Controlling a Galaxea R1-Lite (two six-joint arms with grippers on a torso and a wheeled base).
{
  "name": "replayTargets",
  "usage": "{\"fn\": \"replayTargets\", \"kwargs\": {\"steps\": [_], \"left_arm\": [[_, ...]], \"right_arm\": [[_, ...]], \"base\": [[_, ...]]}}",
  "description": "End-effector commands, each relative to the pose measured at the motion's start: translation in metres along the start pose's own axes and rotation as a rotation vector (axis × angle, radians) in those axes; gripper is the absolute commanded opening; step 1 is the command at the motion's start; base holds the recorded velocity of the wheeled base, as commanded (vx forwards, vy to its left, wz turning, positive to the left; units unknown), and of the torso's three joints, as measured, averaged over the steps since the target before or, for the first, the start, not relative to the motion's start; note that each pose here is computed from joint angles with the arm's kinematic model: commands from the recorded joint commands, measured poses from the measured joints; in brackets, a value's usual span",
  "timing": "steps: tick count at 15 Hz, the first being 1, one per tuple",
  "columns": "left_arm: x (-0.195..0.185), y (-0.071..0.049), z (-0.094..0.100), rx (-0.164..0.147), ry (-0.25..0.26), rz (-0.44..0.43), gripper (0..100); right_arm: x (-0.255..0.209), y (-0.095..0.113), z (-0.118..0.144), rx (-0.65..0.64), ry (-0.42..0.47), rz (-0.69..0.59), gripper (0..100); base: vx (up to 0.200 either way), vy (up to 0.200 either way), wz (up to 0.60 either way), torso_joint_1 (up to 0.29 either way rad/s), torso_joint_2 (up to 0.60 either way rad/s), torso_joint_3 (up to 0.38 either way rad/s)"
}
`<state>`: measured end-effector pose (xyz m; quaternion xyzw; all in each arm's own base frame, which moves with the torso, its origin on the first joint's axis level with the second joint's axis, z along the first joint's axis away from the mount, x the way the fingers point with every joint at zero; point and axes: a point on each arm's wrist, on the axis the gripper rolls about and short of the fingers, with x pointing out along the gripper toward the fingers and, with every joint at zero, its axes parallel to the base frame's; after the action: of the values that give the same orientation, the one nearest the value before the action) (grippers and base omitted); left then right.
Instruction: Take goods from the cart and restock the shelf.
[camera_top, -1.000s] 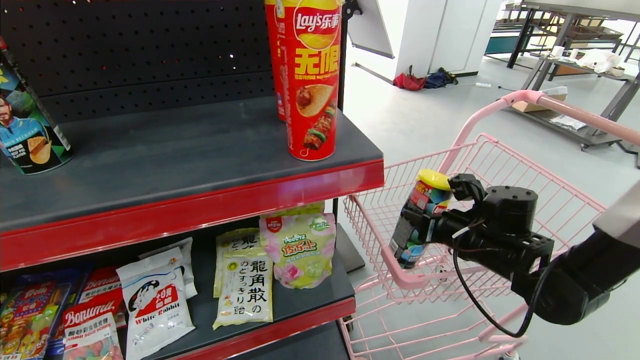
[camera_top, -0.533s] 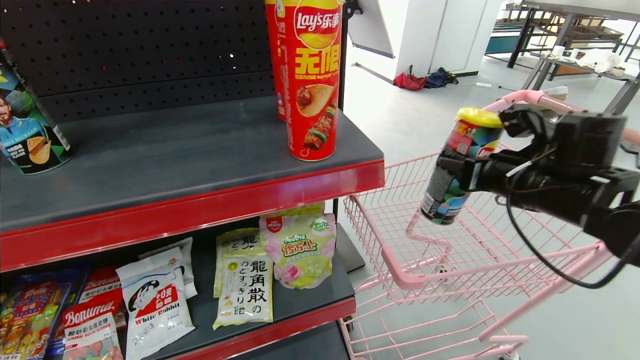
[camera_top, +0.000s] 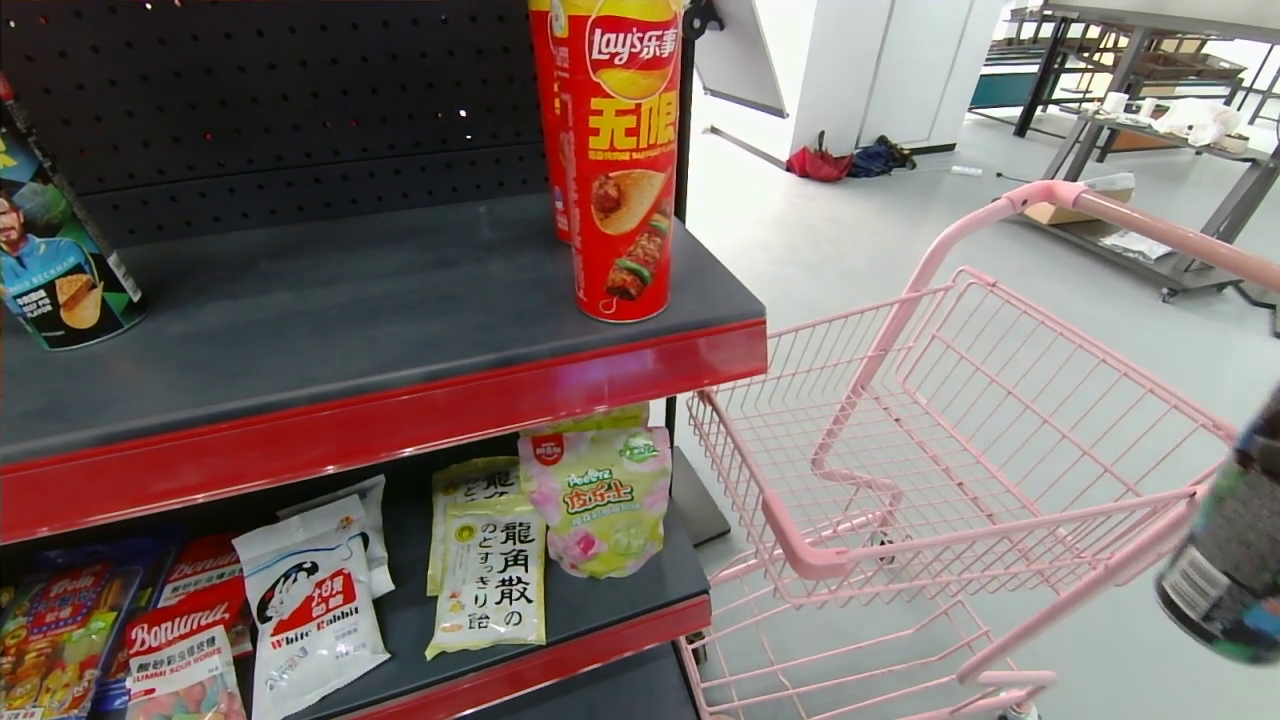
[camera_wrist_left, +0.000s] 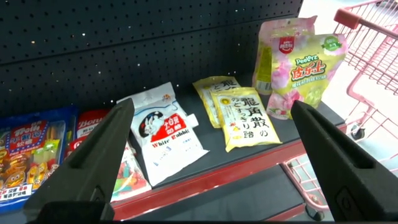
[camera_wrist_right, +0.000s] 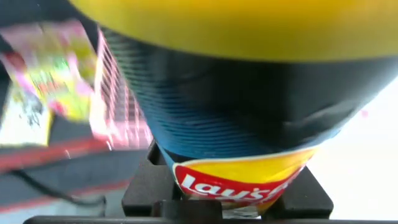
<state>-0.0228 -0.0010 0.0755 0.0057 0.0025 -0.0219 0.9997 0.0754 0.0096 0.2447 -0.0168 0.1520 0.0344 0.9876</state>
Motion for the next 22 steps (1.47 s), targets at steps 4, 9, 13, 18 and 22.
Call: {"fn": "replayTargets", "kwargs": {"steps": [4,9,13,18,22], "left_arm": [[0.000,0.000,0.000,-0.001,0.001,-0.001,100],[0.000,0.000,0.000,-0.001,-0.001,-0.001,100],[0.000,0.000,0.000,-0.001,0.001,-0.001,100],[0.000,0.000,0.000,0.001,0.001,-0.001,100],[0.000,0.000,0.000,-0.001,0.001,-0.001,100]], "right_arm": [[-0.078,-0.007,-0.071,-0.033,-0.075,-0.060,0],[-0.077,-0.007,-0.072,-0.040,-0.069,-0.060,0],[-0.076,-0.007,-0.072,-0.045,-0.064,-0.057,0],[-0.074,-0.007,-0.071,-0.067,-0.055,-0.050,0],[-0.070,-0.006,-0.068,-0.068,-0.041,-0.049,0]], "base": [[0.000,0.000,0.00,0.000,0.00,0.000],[0.000,0.000,0.00,0.063,-0.23,-0.164],[0.000,0.000,0.00,0.157,-0.50,-0.347],[0.000,0.000,0.00,0.202,-0.56,-0.368],[0.000,0.000,0.00,0.222,-0.56,-0.352]]}}
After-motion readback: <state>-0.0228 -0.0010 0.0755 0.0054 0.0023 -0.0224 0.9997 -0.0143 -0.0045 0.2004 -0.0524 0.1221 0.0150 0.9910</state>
